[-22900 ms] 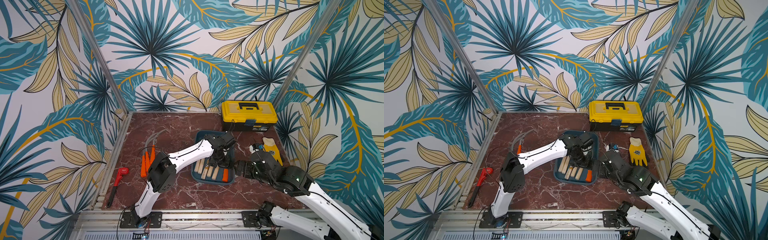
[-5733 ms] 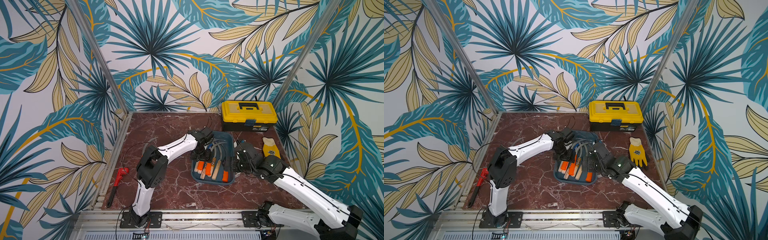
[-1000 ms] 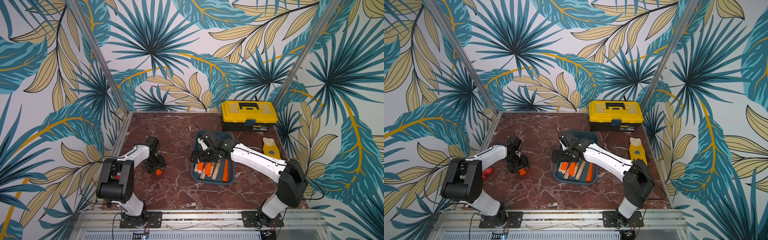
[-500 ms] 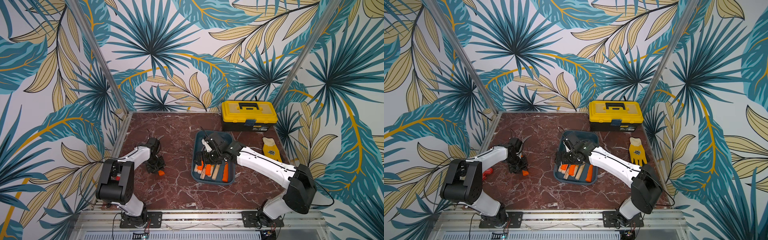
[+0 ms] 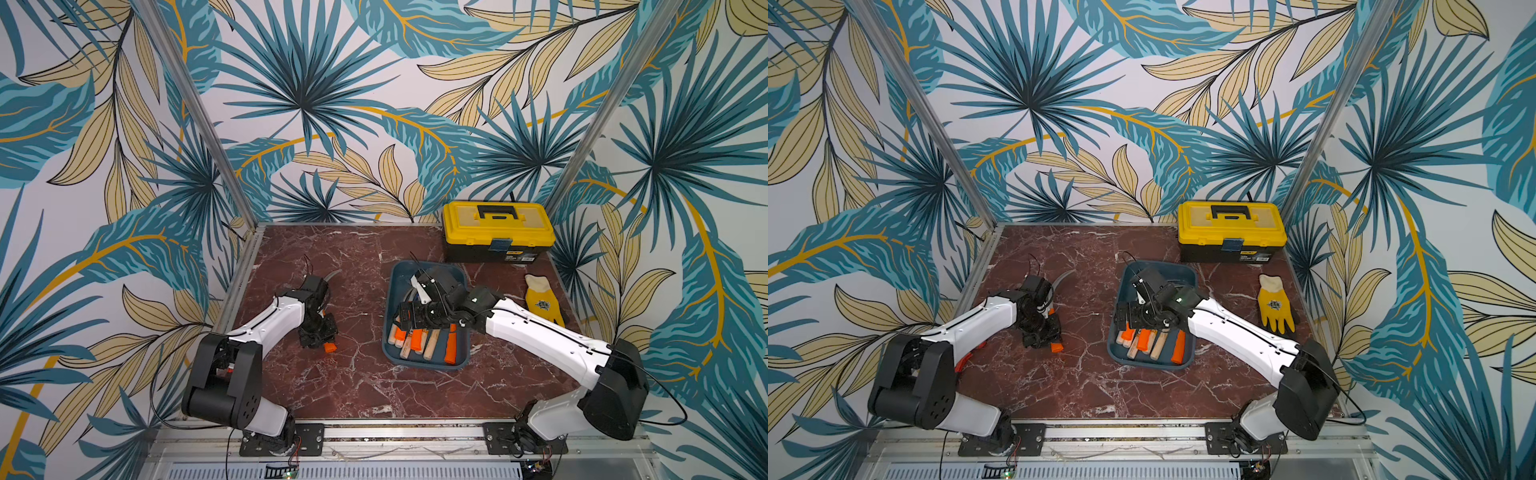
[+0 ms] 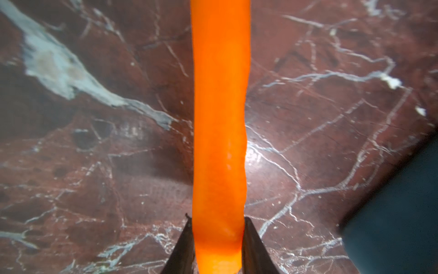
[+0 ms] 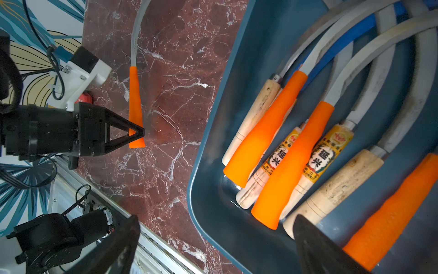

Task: Put small sickles into storage boxes
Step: Pick up the sickle at the center of the board.

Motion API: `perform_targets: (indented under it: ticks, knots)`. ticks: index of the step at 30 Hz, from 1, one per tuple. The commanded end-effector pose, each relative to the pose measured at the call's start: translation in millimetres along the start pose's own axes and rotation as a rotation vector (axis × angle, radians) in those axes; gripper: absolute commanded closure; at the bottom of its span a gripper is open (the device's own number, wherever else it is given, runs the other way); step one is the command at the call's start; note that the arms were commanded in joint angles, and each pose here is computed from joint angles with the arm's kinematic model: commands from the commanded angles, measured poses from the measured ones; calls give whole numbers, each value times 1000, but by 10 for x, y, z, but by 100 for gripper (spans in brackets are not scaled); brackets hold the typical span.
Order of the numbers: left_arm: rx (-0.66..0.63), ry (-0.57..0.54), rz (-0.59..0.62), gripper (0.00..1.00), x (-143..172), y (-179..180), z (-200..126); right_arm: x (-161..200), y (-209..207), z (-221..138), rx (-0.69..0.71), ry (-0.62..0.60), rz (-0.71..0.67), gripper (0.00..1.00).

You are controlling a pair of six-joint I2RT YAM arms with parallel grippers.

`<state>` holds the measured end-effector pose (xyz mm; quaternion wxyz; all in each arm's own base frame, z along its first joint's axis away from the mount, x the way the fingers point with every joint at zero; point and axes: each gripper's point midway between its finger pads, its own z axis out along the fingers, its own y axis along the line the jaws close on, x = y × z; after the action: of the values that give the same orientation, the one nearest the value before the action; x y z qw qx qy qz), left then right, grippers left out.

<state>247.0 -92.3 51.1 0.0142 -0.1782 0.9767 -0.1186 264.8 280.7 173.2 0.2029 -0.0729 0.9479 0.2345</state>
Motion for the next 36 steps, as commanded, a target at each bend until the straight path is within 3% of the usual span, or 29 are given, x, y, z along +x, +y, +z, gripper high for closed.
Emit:
perform_targets:
  ticks: [1, 17, 36]
  knots:
    - [31, -25, 15, 84, -16, -125, -161, 62, -107, -69, 38, -5, 15, 0]
    - [70, -59, 152, 84, 215, -481, -539, 105, -262, -354, 78, -71, 62, 0]
    - [114, -57, 309, 84, 585, -953, -761, 287, -564, -702, 150, -132, 128, 1]
